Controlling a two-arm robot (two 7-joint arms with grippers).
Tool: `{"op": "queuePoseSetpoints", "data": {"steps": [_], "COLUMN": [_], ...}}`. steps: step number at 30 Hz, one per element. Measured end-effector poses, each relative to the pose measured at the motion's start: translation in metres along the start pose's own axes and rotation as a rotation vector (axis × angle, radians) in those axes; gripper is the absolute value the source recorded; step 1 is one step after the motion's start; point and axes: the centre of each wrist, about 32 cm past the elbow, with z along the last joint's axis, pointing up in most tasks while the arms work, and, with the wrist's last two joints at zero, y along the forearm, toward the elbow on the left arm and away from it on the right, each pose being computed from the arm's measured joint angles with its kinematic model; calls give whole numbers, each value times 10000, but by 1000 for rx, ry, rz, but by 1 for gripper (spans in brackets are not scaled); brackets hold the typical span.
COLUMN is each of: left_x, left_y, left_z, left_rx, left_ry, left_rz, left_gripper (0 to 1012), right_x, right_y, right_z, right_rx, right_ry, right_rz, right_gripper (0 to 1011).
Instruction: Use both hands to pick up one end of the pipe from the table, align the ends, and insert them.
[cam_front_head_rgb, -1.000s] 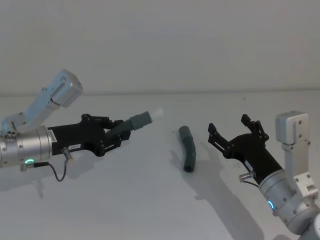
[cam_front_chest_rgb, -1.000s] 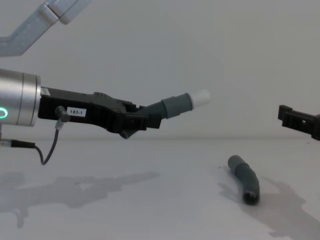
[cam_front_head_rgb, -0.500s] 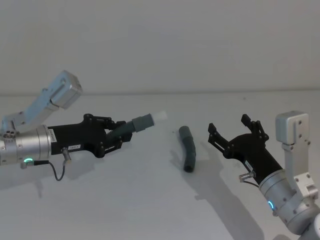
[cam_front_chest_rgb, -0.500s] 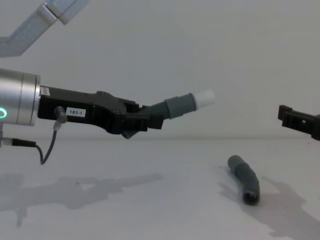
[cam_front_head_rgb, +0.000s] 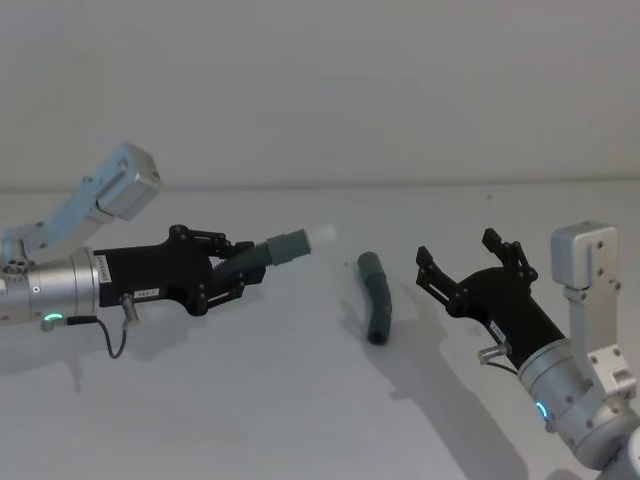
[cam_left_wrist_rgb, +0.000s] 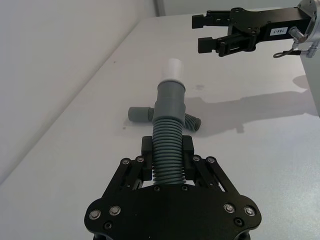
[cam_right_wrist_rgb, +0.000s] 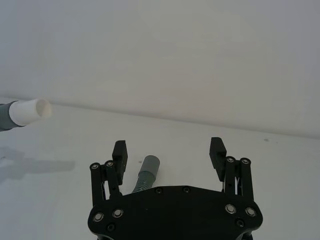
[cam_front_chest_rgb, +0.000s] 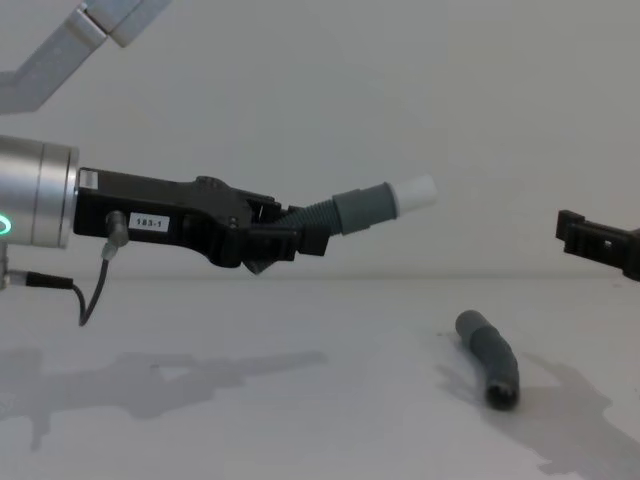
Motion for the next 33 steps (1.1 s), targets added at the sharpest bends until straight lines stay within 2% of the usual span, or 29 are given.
{"op": "queuePoseSetpoints", "data": {"steps": [11, 33], "left_x": [23, 34], "left_y": [2, 2], "left_z": [-8, -12], "left_rx": [-6, -8], "left_ry": [-15, -22], "left_rz": [-13, -20], "left_gripper": [306, 306], "right_x": [0, 0], "right_y": [0, 0], "right_z": [0, 0], "right_rx": [0, 0], "right_ry": [0, 0], "right_rz": [0, 0], "right_gripper": [1000, 1000]}}
